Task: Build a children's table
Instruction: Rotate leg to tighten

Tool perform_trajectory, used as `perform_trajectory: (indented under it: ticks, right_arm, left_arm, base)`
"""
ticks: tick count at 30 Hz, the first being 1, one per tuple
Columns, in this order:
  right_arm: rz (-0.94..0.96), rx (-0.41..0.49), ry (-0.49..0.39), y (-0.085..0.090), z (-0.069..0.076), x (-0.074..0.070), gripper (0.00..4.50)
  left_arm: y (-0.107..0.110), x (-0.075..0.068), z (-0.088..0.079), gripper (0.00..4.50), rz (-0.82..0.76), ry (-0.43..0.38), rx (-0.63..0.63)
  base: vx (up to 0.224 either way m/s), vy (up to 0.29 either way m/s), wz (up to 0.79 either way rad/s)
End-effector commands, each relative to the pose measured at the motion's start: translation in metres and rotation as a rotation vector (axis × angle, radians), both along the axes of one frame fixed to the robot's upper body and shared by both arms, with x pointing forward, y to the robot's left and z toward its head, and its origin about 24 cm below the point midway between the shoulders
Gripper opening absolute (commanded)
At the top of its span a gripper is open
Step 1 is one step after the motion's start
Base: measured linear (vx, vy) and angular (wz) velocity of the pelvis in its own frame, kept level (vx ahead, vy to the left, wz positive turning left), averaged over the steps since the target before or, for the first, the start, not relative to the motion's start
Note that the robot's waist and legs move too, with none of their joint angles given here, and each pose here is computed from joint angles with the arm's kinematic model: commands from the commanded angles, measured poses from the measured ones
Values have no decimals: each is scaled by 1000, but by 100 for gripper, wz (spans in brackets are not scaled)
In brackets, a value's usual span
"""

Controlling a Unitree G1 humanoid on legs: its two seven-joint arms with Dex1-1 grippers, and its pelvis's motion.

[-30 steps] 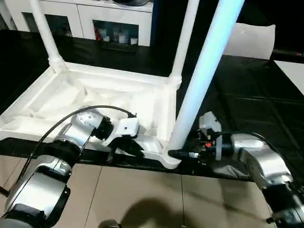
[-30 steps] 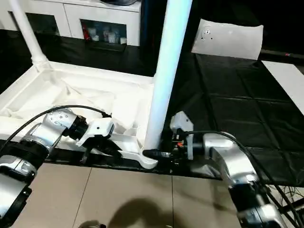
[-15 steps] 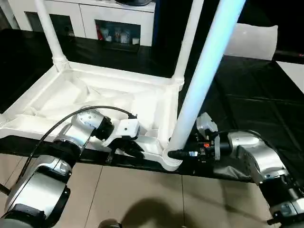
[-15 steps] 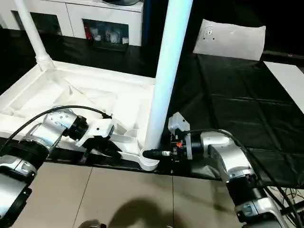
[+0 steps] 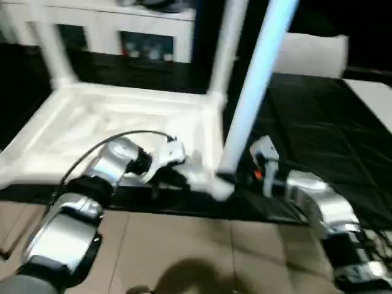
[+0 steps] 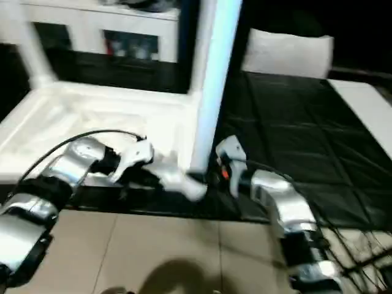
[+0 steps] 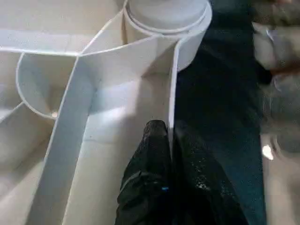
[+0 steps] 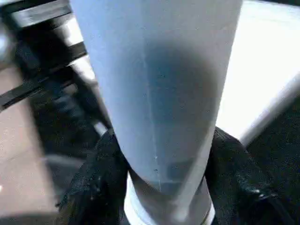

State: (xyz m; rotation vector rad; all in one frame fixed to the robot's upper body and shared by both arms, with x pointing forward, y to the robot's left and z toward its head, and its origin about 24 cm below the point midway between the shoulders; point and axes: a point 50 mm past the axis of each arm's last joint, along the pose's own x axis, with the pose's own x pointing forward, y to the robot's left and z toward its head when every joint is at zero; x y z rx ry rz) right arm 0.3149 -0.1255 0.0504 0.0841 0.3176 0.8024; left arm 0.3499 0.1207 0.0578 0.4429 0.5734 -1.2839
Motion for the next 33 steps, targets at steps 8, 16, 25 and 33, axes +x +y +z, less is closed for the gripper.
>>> perform_trajectory:
  ticks: [8,16,25,33]
  right_arm:
    - [-229,85,69,74,1,14,195]
    - [-276,119,-6,49,7,16,274]
    - [-33,56,-105,-19,12,-7,355]
    - [236,-54,-118,-43,19,-24,413]
  left_arm:
    - [-66,19,26,0,210,-148,-178]
    - [-55,10,17,0,73,-136,-124]
    - [-23,-9,6,0,-188,-89,-53]
    - [-6,-20,7,0,-377,-50,-13]
  base:
    - [0,0,0]
    - [0,0,0]
    - [0,0,0]
    - [0,0,0]
